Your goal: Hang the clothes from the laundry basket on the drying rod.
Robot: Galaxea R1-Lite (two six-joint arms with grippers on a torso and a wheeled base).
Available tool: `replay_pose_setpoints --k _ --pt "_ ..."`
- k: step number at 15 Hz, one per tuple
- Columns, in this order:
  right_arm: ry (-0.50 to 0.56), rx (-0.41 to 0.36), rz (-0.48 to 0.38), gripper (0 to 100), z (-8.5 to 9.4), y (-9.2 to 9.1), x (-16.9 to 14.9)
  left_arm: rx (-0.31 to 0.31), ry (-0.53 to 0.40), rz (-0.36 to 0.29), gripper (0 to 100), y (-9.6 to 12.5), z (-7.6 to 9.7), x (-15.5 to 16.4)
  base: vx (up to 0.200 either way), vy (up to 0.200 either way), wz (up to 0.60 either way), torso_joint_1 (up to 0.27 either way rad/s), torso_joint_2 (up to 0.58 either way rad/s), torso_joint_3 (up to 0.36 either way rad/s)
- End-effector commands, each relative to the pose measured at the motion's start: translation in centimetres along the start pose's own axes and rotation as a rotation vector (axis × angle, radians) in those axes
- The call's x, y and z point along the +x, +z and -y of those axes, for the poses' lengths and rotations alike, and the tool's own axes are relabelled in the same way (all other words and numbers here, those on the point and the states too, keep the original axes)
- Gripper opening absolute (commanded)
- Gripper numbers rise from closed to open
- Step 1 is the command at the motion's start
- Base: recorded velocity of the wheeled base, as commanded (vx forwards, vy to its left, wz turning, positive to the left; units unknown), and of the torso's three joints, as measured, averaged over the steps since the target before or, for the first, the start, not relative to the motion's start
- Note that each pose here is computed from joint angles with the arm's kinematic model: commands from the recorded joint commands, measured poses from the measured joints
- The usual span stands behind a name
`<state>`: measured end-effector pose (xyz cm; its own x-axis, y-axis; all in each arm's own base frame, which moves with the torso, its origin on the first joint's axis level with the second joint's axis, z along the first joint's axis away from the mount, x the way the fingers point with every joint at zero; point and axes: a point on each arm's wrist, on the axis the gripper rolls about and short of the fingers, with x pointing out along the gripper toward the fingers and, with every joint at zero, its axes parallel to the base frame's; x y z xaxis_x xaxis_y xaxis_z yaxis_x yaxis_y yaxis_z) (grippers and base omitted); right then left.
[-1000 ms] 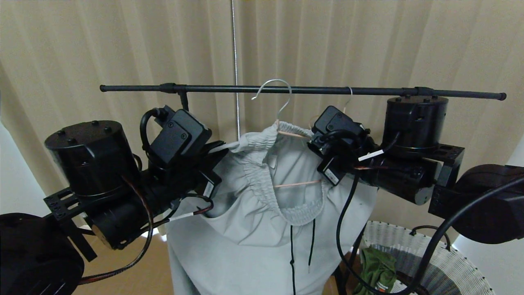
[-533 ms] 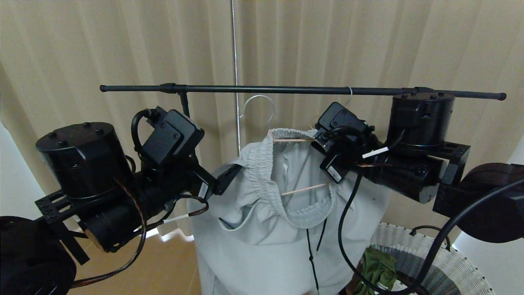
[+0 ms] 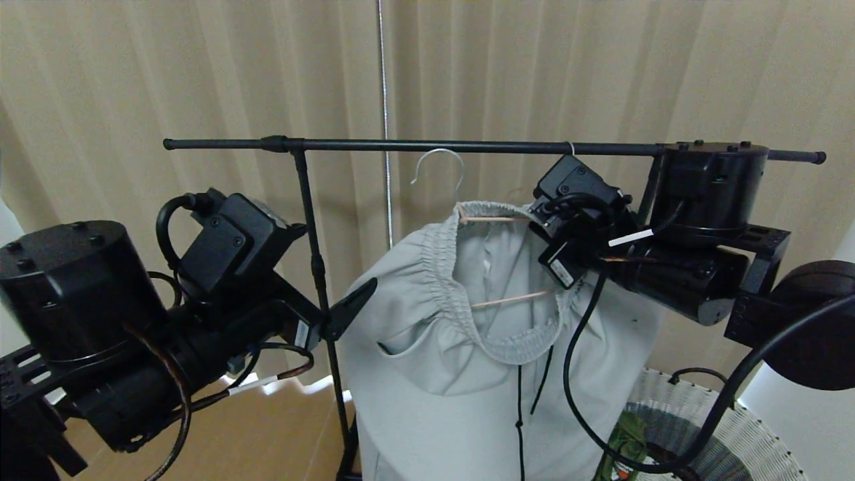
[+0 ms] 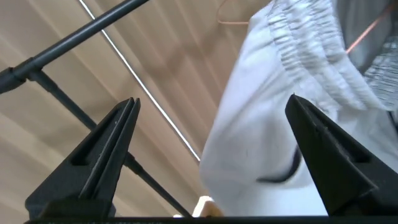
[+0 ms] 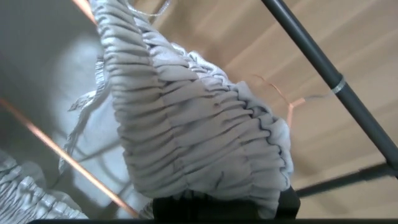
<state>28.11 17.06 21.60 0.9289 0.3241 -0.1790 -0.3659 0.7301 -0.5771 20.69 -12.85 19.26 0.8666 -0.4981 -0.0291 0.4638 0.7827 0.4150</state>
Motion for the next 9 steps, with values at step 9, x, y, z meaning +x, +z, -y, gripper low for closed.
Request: replay_pose_setpoints --k 9 --pt "-0.118 0.088 0.022 0 4.0 0.0 -2.7 -0.006 0.006 -0.099 100 -3.0 0.0 -3.9 0.0 0.0 0.0 0.0 0.0 0.0"
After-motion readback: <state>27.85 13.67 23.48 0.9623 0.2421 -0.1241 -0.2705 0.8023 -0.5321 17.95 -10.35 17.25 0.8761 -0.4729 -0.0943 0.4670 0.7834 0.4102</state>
